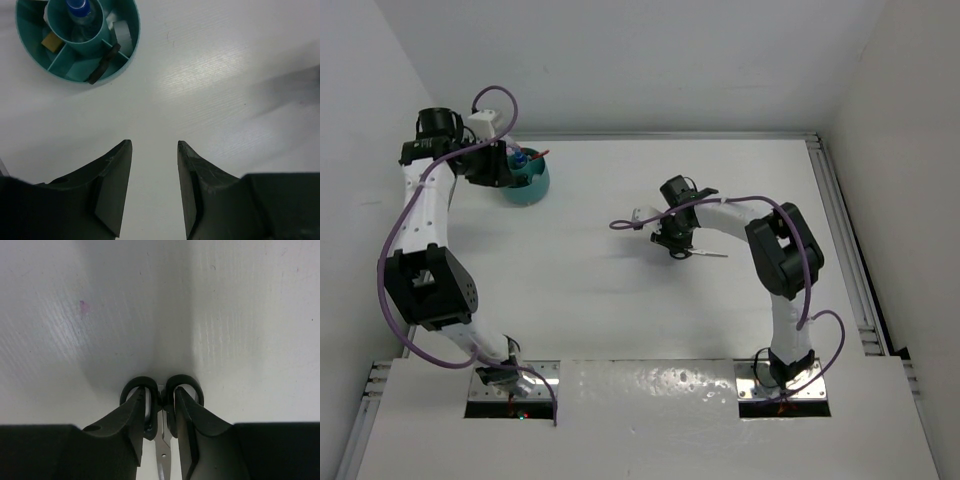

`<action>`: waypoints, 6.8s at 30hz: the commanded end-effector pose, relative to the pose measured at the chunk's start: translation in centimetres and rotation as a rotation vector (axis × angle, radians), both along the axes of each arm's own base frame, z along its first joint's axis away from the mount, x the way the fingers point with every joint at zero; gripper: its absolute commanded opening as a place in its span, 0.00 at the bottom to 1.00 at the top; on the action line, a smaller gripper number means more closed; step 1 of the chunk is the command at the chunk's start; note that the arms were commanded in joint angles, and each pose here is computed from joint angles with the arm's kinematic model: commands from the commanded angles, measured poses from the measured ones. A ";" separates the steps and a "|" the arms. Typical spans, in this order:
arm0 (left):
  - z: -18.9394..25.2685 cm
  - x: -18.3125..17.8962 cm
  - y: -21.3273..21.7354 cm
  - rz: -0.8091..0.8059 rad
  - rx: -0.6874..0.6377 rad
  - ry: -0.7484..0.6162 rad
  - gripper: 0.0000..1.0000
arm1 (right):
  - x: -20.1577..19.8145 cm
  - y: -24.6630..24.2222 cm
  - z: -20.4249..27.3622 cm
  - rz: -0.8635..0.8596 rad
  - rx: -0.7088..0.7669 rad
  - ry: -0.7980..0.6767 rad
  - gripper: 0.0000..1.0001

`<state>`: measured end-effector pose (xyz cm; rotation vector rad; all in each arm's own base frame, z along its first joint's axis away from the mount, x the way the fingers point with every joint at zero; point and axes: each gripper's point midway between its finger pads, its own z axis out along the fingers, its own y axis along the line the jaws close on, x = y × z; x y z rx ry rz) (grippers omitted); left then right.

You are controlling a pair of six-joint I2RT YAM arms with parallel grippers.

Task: Sort the stationery into containers
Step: Pick up the scissors from the center of the board, then place the scissors in the storage box.

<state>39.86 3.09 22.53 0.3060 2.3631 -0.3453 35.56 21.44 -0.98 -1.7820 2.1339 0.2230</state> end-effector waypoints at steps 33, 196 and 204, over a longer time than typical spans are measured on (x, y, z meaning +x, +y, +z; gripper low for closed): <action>5.3 -1.3 -9.2 -0.269 -0.261 -0.110 0.40 | 2.1 5.0 13.1 -0.497 0.646 -0.341 0.00; 2.3 8.4 6.9 -0.035 0.091 -0.430 0.00 | -1.8 11.3 24.2 -0.577 0.964 -0.539 0.42; 3.4 7.8 7.2 -0.036 0.124 -0.454 0.00 | -1.8 11.4 24.2 -0.568 0.963 -0.539 0.42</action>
